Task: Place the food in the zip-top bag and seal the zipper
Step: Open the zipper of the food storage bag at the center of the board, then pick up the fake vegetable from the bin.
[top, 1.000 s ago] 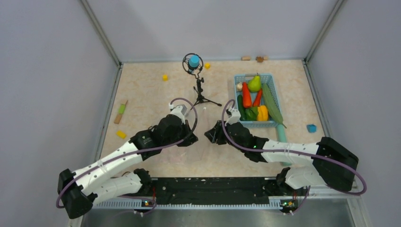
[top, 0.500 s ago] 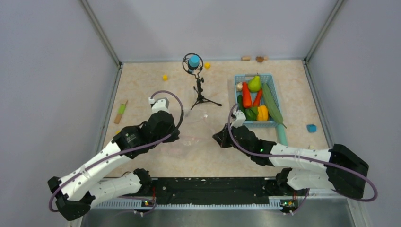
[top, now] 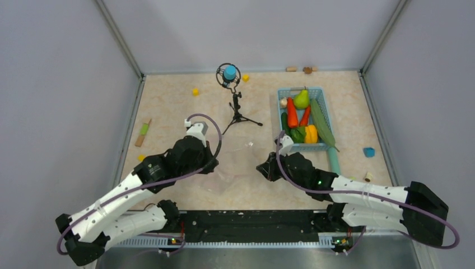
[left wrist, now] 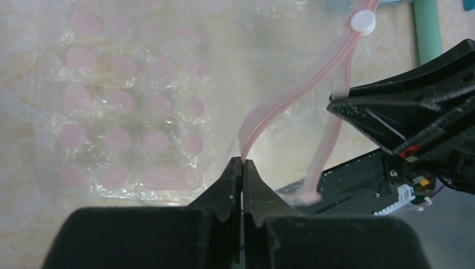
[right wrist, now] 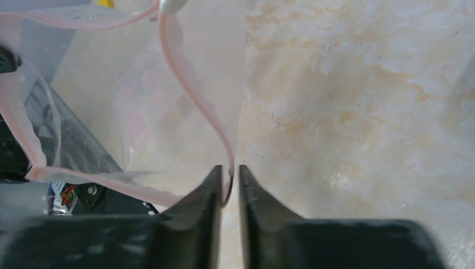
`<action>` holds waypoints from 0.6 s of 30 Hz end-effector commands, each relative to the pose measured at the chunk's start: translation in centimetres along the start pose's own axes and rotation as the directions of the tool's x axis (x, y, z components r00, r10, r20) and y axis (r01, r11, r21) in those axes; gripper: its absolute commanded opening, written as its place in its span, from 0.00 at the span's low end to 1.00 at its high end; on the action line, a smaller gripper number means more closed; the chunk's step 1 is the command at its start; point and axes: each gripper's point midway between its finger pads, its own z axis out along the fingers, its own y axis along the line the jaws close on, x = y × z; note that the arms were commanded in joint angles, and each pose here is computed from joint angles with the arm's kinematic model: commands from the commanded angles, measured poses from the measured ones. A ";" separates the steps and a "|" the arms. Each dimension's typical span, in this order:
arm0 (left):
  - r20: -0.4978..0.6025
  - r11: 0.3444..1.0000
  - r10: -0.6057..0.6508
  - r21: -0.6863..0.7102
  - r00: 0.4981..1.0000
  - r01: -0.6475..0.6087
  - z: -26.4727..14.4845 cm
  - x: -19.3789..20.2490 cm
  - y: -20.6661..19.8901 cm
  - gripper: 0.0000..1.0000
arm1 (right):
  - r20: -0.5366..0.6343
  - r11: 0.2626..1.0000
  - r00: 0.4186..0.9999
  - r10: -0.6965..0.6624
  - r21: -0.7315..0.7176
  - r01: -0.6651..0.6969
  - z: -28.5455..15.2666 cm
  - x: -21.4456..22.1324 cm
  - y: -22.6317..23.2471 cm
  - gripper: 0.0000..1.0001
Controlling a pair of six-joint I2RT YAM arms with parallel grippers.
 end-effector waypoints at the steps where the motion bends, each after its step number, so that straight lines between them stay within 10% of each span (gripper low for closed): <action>1: 0.061 0.998 0.057 0.029 0.996 -0.059 2.2 -1.7 -1.4 0.00 | -0.013 0.999 0.999 -0.033 -0.040 0.032 -0.1 -1.5 1.6 0.27; 7: 0.187 0.998 0.021 -0.056 0.982 -0.011 3.9 -4.2 -0.5 0.00 | 0.008 0.998 1.000 0.010 0.062 -0.010 -1.3 -4.4 1.4 0.92; 18: 0.266 0.985 -0.014 -0.162 0.964 0.059 4.0 -5.5 1.8 0.00 | 0.090 0.899 0.987 0.131 0.408 -0.156 -4.3 -9.1 -8.8 0.97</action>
